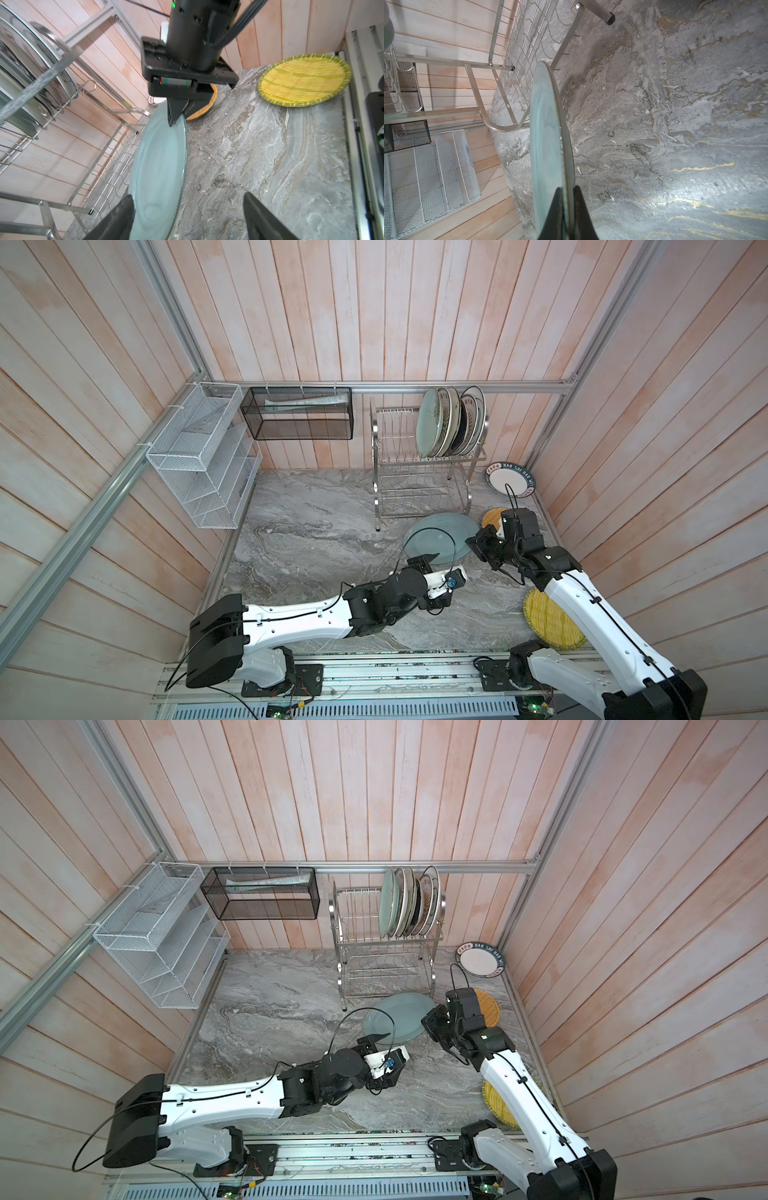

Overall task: Load plates into a dish rack
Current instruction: Place the plate on the dish rack.

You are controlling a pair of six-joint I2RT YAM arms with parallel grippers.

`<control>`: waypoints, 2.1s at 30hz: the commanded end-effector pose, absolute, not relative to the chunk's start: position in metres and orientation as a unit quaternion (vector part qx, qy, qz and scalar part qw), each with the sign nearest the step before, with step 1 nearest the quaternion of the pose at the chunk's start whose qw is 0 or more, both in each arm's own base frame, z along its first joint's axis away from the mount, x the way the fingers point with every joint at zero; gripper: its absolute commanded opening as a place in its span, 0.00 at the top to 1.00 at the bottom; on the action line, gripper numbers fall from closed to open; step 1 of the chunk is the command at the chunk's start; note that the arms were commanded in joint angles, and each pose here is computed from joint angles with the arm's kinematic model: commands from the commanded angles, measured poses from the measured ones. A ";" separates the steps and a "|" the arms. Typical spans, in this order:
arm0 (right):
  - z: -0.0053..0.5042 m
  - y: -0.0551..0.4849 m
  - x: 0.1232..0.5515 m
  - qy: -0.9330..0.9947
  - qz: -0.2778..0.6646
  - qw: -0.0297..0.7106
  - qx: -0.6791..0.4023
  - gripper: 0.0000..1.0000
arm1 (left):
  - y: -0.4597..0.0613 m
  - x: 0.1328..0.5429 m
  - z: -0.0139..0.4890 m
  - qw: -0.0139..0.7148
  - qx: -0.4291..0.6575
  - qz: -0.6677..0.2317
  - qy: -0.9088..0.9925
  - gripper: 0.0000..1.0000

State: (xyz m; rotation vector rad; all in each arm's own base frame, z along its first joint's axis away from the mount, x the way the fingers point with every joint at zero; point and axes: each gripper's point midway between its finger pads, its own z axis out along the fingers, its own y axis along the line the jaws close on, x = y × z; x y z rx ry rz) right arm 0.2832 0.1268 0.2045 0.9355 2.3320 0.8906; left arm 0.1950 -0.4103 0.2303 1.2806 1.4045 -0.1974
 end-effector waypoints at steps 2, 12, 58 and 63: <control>0.262 0.133 0.289 0.813 0.386 0.288 0.327 1.00 | -0.422 0.208 0.233 0.589 0.565 -0.033 0.577 0.27; 0.266 0.126 0.280 0.810 0.381 0.298 0.331 1.00 | -0.444 0.230 0.218 0.586 0.562 -0.004 0.583 0.59; 0.325 0.129 0.280 0.749 0.361 0.554 0.050 0.02 | -0.285 0.163 0.470 0.676 0.203 -0.390 0.592 1.00; 0.305 0.142 0.273 0.736 0.373 0.565 -0.007 0.02 | -0.274 0.174 0.538 0.722 0.126 -0.409 0.544 1.00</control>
